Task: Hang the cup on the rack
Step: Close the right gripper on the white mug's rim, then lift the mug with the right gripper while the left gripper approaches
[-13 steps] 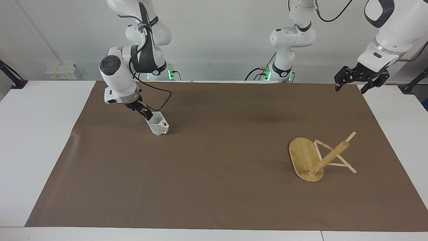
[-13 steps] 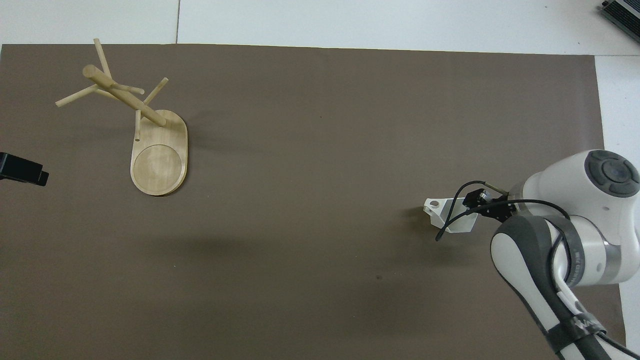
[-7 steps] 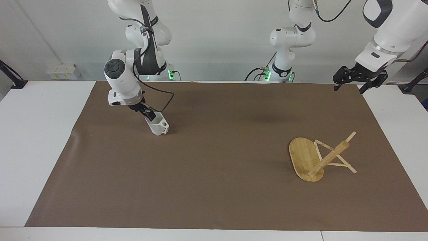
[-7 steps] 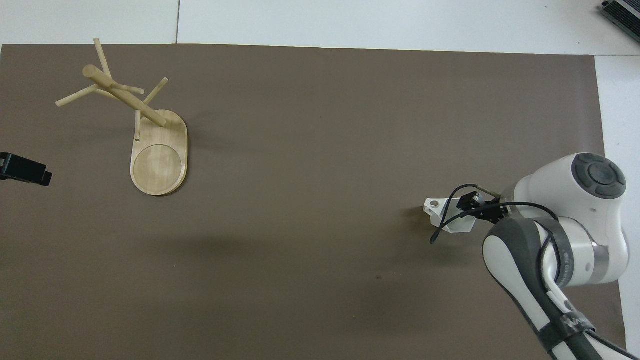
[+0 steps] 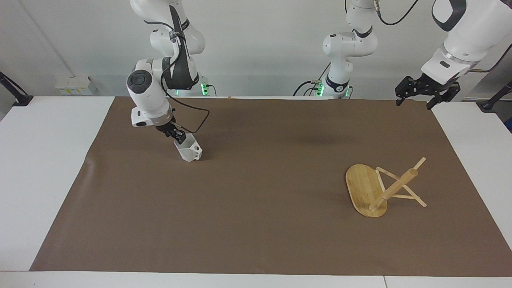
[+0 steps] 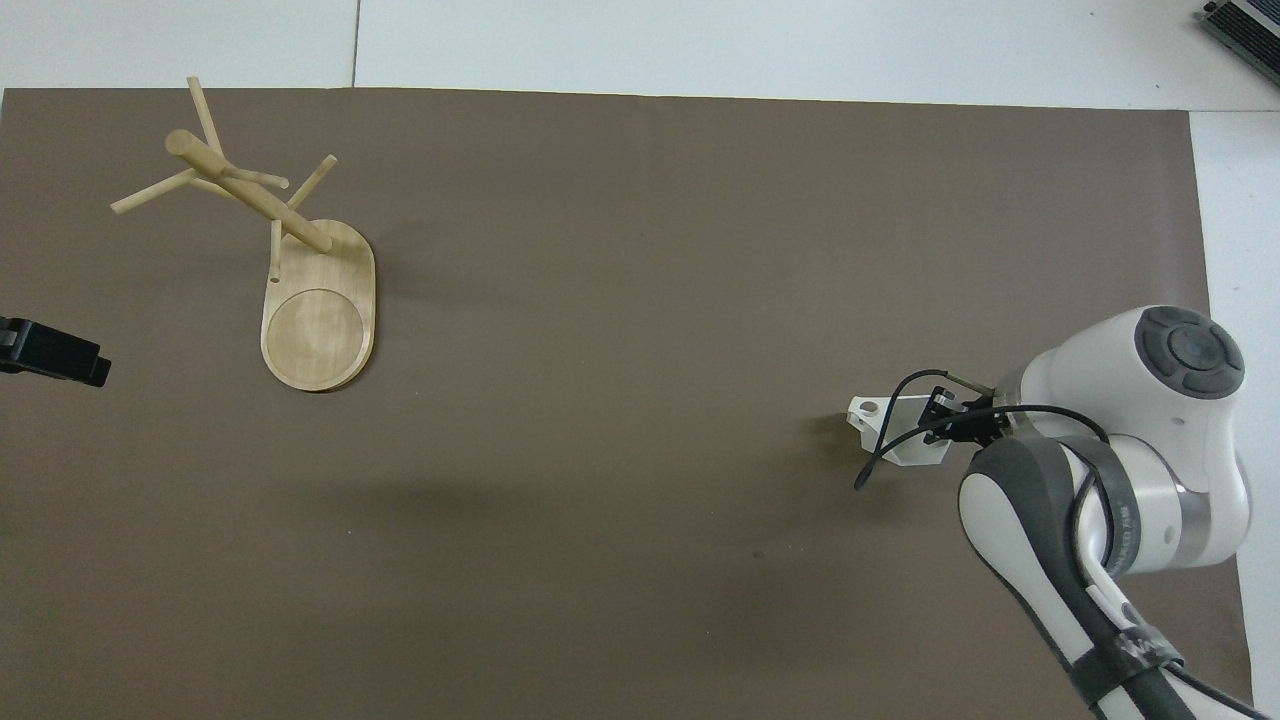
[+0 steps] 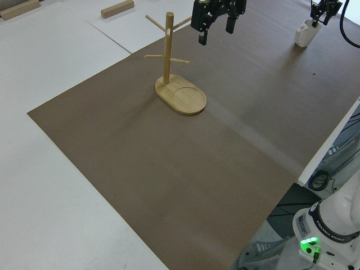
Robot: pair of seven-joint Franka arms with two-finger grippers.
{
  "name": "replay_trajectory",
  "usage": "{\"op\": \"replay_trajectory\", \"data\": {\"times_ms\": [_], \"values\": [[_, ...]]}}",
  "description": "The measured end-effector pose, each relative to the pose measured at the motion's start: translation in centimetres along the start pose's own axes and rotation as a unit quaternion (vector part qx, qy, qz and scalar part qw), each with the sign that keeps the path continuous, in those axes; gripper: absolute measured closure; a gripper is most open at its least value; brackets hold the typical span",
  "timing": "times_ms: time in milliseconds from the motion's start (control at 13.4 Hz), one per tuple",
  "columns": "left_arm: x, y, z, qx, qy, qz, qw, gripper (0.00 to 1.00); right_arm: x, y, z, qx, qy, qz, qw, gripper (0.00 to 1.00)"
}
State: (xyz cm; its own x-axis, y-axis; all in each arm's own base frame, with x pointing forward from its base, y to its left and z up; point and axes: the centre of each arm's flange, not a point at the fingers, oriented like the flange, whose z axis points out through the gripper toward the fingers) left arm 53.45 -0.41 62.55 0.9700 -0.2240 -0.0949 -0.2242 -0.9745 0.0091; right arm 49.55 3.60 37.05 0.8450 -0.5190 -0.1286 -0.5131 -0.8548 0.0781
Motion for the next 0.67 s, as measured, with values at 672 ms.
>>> {"op": "replay_trajectory", "data": {"times_ms": [672], "values": [[0.4,1.2,-0.1,-0.035,0.015,0.011,0.999,0.00,0.1,-0.7,-0.6,0.033,-0.013,0.015,0.999,0.96]]}}
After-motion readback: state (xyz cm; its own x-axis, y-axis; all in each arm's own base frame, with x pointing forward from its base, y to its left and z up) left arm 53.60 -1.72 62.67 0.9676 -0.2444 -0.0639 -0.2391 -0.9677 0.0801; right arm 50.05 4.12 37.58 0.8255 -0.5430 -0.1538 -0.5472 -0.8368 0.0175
